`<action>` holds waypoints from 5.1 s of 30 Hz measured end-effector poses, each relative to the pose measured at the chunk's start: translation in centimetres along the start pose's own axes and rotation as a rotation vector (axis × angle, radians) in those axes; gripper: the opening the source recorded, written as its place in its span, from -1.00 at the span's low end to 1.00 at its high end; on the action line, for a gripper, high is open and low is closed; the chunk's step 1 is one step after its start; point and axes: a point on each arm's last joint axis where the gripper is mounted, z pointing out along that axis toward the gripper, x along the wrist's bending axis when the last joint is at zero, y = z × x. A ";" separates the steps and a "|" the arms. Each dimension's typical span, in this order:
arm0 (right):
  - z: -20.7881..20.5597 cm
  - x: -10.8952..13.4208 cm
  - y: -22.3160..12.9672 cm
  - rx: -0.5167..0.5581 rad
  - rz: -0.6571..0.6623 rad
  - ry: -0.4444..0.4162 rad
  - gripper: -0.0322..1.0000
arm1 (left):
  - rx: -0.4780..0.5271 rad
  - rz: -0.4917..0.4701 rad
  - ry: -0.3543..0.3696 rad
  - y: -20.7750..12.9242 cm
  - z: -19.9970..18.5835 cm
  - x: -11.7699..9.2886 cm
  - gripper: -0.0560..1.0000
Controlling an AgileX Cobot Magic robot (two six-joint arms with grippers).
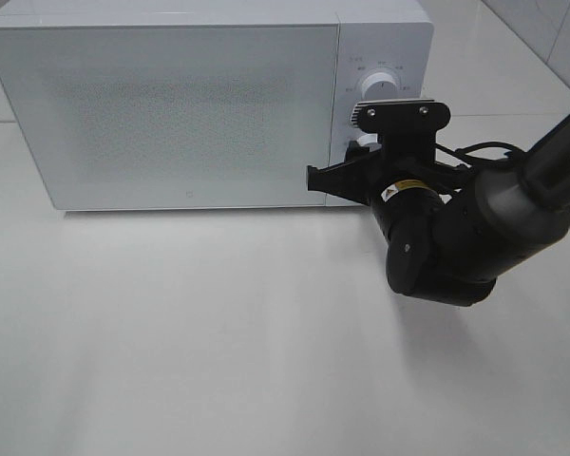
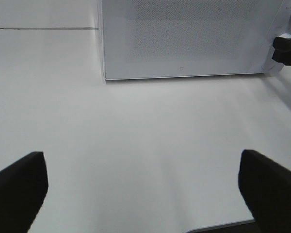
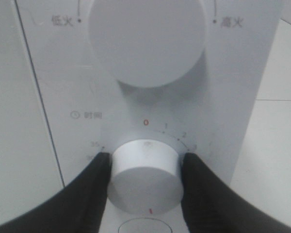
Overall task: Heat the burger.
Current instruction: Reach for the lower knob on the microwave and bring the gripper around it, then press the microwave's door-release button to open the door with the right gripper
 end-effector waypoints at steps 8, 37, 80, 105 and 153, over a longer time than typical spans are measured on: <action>0.0 0.0 0.0 -0.002 -0.002 0.002 -0.12 | 0.000 0.000 0.000 0.0 0.0 0.0 0.98; -0.1 0.0 0.1 -0.013 0.418 0.022 -0.12 | 0.000 0.000 0.000 0.0 0.0 0.0 0.98; -0.2 -0.1 -0.1 0.007 1.628 0.037 -0.10 | 0.000 0.000 0.000 0.0 0.0 0.0 0.98; -0.2 -0.2 -0.1 -0.005 1.632 0.022 -0.10 | 0.000 0.000 0.000 0.0 0.0 0.0 0.98; -6.2 -1.5 0.4 0.278 1.115 0.050 0.40 | 0.000 0.000 0.000 0.0 0.0 0.0 0.98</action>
